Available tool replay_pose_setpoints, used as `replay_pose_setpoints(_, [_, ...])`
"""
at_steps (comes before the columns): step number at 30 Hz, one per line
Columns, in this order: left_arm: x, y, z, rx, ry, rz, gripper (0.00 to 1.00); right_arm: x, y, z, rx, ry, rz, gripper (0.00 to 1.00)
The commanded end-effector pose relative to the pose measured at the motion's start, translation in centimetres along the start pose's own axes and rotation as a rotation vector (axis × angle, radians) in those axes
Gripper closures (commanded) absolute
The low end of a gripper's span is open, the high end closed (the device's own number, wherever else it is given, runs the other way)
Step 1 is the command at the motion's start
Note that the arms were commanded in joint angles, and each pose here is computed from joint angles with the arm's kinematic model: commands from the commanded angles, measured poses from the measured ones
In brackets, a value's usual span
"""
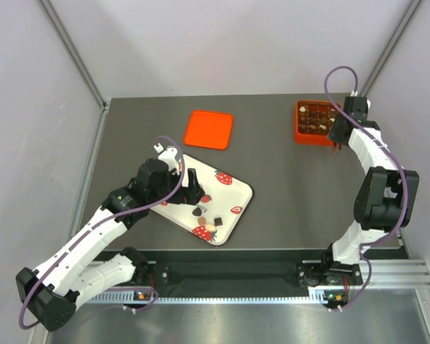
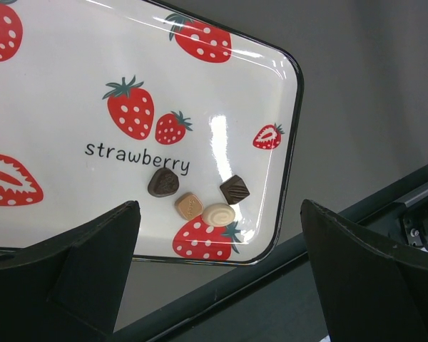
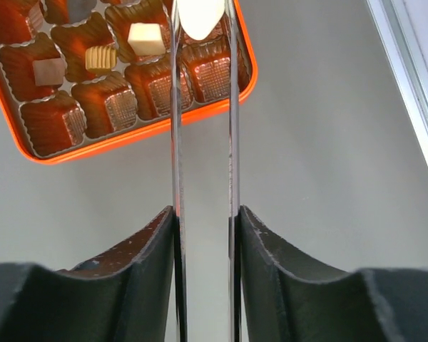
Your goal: Pack the chocolate
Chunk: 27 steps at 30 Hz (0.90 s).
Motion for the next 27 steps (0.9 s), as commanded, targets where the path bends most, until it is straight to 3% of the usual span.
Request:
replay_pose_setpoints(1, [0.4, -0.4, -2.4, -0.021, -0.084, 0.007, 0.01, 0.7, 0.5, -3.6, -0.014, -0.093, -0.018, 0.61])
replay_pose_setpoints(11, [0.7, -0.4, -2.9, -0.028, -0.092, 0.001, 0.01, 1.7, 0.6, -4.3, -0.006, -0.107, -0.024, 0.58])
replay_pose_setpoints(20, [1.7, -1.1, -3.3, -0.025, -0.112, 0.038, 0.01, 7.7, 2.9, -4.7, 0.015, -0.132, -0.174, 0.59])
replay_pose_setpoints(23, [1.9, -1.3, -3.3, -0.012, -0.117, 0.046, 0.01, 9.8, 4.5, -3.0, 0.045, -0.127, -0.238, 0.58])
replay_pose_setpoints(27, [2.1, -0.7, -3.4, -0.004, -0.123, 0.015, 0.01, 13.0, 9.6, 3.6, 0.193, -0.063, -0.389, 0.58])
Point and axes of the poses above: each gripper's point midway between its finger pads, its own x axis back along the fingers, its own y axis along the line the jaws close on, z = x × y, the point moved 1 cm from there along x, back along the fingers, and after that the axes turned 8 degrees about -x, right-handed, at the moved point
